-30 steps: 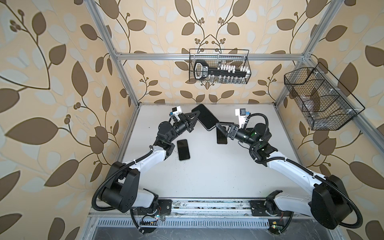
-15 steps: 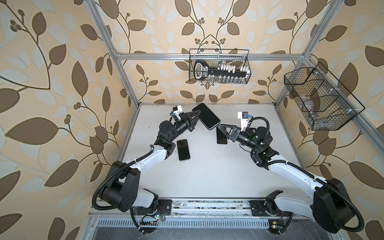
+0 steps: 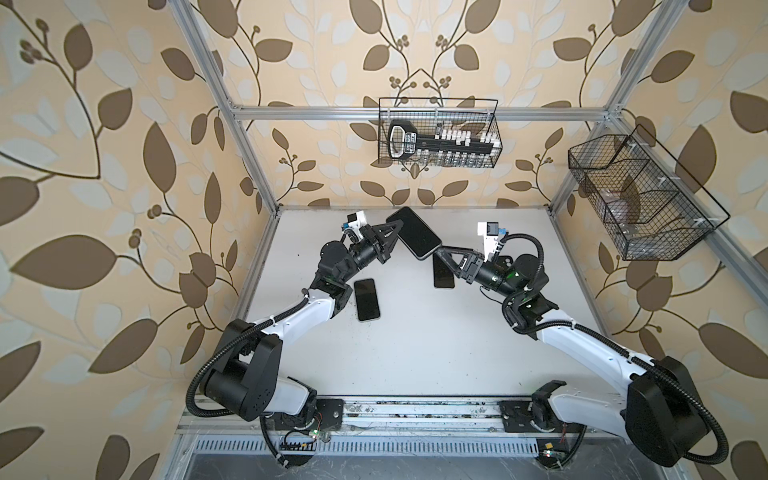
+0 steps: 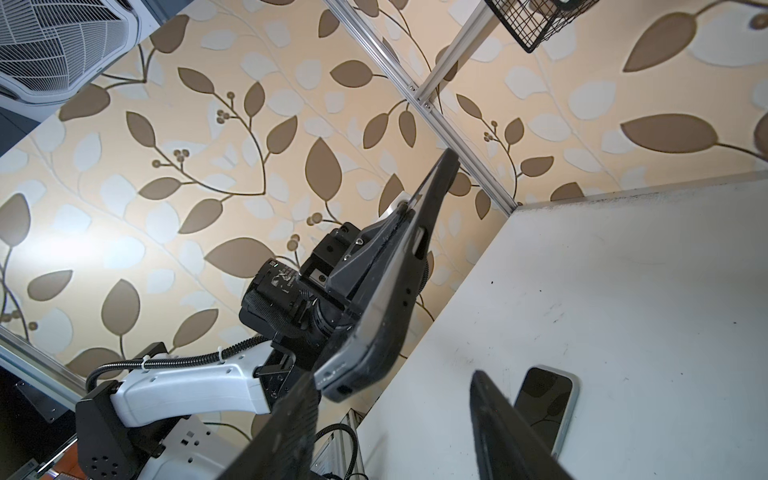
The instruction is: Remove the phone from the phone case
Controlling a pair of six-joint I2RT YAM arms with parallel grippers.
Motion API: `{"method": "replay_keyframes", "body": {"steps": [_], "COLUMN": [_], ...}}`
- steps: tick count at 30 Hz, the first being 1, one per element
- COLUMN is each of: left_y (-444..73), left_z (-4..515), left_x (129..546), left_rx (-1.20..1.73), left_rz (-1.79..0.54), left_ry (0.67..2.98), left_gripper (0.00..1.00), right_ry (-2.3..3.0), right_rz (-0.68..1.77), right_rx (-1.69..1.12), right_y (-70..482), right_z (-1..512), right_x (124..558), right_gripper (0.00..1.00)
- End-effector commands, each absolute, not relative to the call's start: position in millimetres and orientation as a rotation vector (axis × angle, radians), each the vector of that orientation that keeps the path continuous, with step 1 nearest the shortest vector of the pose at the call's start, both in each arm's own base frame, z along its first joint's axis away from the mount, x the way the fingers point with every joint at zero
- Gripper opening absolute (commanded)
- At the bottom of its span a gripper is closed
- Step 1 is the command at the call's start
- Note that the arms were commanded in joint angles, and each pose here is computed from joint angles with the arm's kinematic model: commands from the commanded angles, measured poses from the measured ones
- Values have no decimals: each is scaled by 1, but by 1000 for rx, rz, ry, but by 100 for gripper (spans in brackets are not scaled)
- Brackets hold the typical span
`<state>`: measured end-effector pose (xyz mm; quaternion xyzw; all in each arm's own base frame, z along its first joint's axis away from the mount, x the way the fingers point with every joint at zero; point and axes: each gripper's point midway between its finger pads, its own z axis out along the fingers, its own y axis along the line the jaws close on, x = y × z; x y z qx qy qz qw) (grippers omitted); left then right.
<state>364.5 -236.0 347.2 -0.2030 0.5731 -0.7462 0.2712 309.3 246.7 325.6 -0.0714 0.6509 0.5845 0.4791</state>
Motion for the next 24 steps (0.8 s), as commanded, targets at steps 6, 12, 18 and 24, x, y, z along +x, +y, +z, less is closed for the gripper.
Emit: {"method": "replay_keyframes", "body": {"steps": [6,12,18,24], "left_y": [-236,-237,-238,-241], "left_z": [410,413,420,421], "left_x": [343,342,338,335], "left_rx": [-356,-351,-334,-317], "left_rz": [-2083,-2094,-2114,-2120], "left_ry": [1365,1356,1341,1345], "left_gripper": [0,0,0,0], "right_ry": [1562,1575,1589,1597], "right_rz": [1446,1445,1439,1448], "right_rx": [-184,-172,-142,-126], "right_y": [248,249,247,247], "right_z": [334,331,325,325], "right_x": [310,315,320,324], "right_gripper": [58,58,58,58]}}
